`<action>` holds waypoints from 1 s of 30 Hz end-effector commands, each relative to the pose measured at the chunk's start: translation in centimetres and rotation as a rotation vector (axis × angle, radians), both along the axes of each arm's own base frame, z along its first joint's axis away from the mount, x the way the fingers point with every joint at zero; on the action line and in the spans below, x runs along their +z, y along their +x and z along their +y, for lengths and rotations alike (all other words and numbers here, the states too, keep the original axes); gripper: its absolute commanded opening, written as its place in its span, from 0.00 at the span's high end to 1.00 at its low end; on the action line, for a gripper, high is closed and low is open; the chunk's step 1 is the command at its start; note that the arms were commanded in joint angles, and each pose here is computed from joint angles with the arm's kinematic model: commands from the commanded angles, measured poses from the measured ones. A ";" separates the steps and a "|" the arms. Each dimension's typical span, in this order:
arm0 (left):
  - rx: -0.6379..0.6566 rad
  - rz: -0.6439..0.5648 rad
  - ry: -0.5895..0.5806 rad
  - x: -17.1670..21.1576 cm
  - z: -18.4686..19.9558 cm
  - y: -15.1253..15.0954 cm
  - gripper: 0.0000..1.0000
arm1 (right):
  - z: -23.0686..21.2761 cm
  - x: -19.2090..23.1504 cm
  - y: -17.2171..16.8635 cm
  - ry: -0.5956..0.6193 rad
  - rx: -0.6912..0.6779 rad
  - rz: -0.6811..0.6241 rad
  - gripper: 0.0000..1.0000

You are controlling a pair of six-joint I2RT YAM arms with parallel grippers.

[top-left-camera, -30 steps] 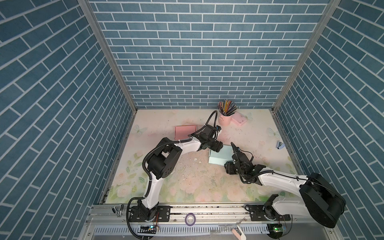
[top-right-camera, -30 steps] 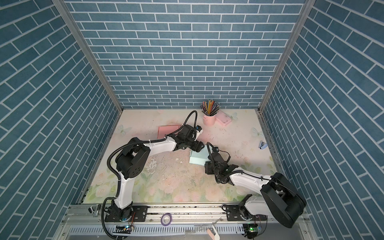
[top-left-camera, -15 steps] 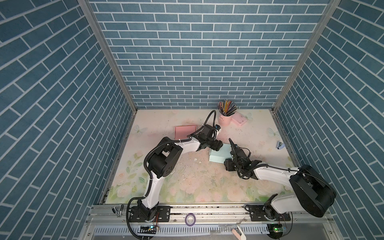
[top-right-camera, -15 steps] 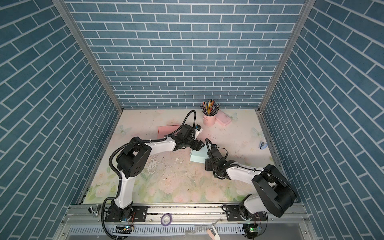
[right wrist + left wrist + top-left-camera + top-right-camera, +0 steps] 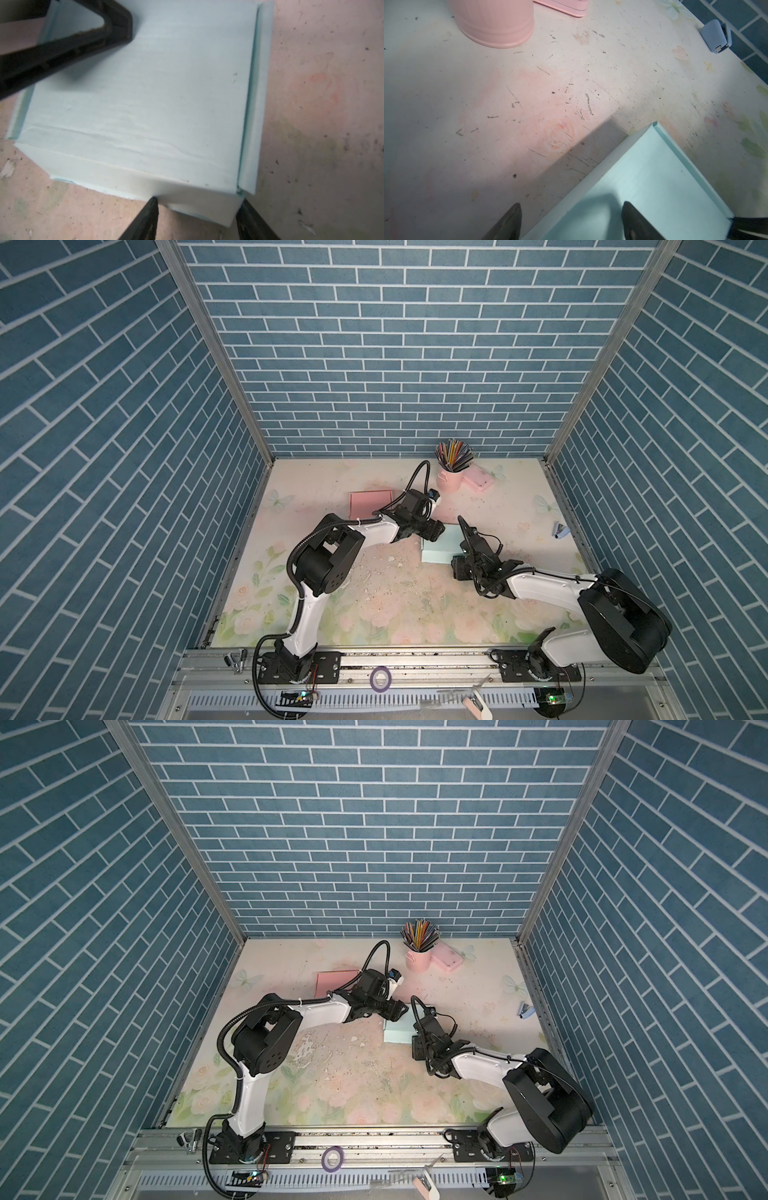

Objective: Fold the paper box
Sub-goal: 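Rotate the closed box with the right gripper while the left presses its top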

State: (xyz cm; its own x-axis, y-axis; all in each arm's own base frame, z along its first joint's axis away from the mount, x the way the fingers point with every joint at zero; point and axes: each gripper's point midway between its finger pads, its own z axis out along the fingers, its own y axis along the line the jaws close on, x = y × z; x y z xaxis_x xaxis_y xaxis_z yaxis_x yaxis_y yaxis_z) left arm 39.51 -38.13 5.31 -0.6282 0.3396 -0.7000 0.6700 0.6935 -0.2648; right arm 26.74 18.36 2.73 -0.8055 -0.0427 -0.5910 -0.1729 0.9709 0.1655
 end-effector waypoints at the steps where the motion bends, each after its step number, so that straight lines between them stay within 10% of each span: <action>1: -0.027 0.120 0.063 -3.0 1.3 -3.3 0.25 | -1.5 0.0 0.1 -0.032 -0.042 -0.030 0.40; 30: 0.023 0.150 0.004 2.6 3.9 -5.5 0.16 | -4.6 2.0 -1.9 0.042 -0.111 -0.038 0.33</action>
